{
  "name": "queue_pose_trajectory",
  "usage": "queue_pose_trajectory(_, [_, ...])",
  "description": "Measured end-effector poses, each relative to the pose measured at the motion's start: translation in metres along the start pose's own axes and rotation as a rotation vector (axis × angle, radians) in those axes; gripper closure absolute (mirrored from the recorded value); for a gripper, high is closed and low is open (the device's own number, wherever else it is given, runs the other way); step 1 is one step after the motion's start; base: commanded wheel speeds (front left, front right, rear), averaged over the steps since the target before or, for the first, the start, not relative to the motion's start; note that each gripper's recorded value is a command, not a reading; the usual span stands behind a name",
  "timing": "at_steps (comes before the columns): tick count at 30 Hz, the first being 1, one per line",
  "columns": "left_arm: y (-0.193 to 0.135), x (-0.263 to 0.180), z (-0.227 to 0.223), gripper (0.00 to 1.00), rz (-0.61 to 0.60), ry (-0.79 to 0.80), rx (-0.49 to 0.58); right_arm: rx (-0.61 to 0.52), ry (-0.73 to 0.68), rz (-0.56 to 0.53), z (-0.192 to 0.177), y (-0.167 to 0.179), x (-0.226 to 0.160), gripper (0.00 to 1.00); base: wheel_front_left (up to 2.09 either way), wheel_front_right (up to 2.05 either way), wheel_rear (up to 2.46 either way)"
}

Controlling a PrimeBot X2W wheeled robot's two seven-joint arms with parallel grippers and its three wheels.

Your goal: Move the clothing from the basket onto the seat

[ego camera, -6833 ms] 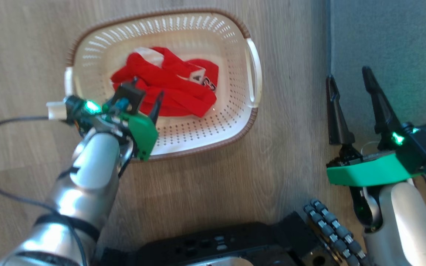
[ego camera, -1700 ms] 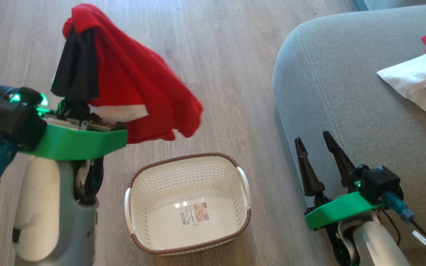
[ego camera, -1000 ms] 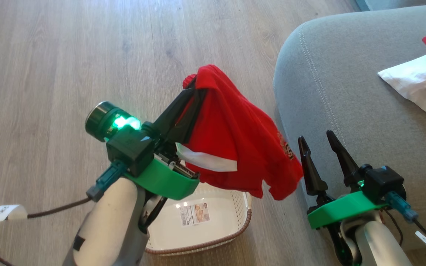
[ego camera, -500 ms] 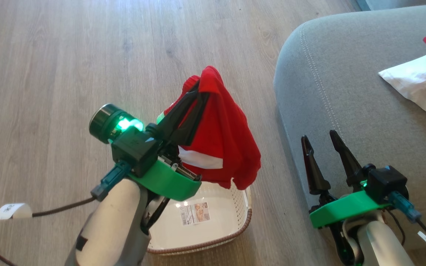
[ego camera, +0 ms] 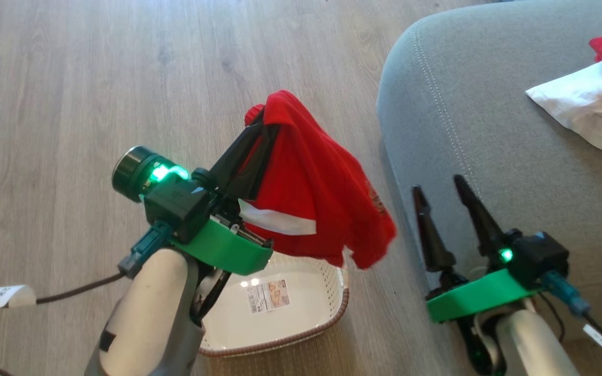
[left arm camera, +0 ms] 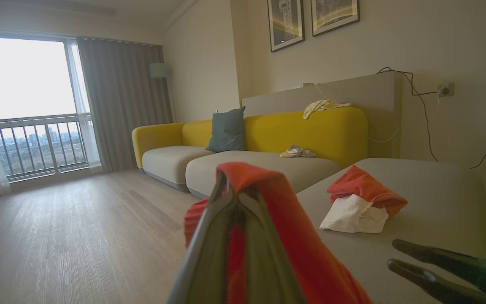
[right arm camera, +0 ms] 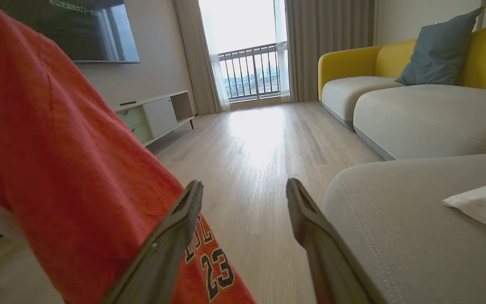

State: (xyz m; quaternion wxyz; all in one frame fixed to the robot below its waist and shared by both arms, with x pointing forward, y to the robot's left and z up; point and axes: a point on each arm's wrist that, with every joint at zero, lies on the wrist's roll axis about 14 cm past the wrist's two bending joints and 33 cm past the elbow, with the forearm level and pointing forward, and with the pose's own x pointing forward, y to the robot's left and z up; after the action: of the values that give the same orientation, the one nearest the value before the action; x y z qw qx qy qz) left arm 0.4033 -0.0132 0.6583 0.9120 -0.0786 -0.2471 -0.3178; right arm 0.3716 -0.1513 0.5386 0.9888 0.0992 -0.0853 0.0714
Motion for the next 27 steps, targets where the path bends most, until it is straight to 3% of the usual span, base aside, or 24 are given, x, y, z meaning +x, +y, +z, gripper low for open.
queue_pose_trajectory(9, [-0.008,0.002,-0.006,1.00,-0.025,0.015,-0.002,-0.049,-0.048,0.125,0.016,0.038,0.001,0.00,0.00,0.00,0.00])
queue_pose_trajectory(18, [-0.026,0.002,-0.005,1.00,-0.078,0.015,-0.009,-0.147,0.045,0.275,-0.011,0.066,-0.013,0.00,0.00,0.00,0.00])
queue_pose_trajectory(27, [-0.043,-0.002,-0.007,1.00,-0.131,0.029,-0.015,-0.239,0.101,0.316,-0.031,0.065,-0.008,0.00,0.00,0.00,0.00])
